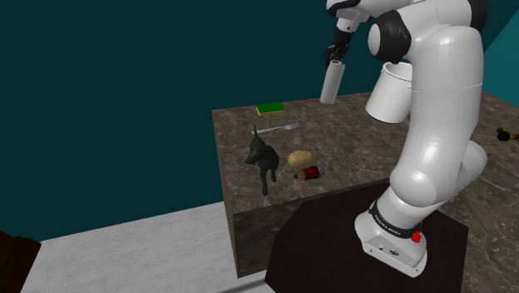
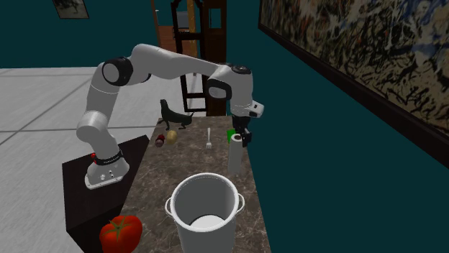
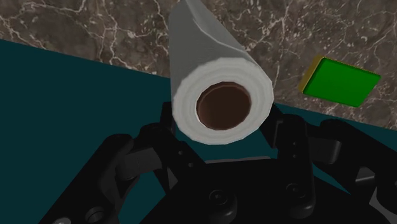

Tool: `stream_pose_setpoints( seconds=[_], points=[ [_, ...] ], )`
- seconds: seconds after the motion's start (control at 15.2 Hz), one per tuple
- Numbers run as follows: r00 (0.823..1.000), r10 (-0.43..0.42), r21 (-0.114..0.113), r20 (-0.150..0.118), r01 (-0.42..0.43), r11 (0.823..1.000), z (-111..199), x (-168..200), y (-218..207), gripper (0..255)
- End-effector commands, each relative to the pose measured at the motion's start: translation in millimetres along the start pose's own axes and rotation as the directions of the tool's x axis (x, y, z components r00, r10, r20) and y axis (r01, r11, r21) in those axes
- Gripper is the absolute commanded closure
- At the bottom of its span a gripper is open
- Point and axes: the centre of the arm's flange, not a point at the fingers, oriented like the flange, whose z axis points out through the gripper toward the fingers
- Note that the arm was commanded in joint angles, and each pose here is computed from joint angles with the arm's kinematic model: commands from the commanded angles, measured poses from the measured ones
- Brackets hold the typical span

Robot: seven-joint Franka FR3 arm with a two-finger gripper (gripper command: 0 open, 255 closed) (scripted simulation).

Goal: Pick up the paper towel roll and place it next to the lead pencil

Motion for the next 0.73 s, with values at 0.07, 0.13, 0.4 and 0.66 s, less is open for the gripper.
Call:
stream_pose_setpoints(
  seconds=[0.07, 0.13, 0.4, 0.66],
  points=[
    [1.0, 0.0, 0.0, 0.0, 0.0, 1.0, -16.9, 0.8, -1.0, 255],
    [1.0, 0.0, 0.0, 0.0, 0.0, 1.0, -22.1, 1.3, -1.3, 255],
    [1.0, 0.0, 0.0, 0.0, 0.0, 1.0, -43.1, 3.2, -2.6, 255],
    [1.0, 0.0, 0.0, 0.0, 0.0, 1.0, -64.1, 5.1, -3.9, 255]
  ],
)
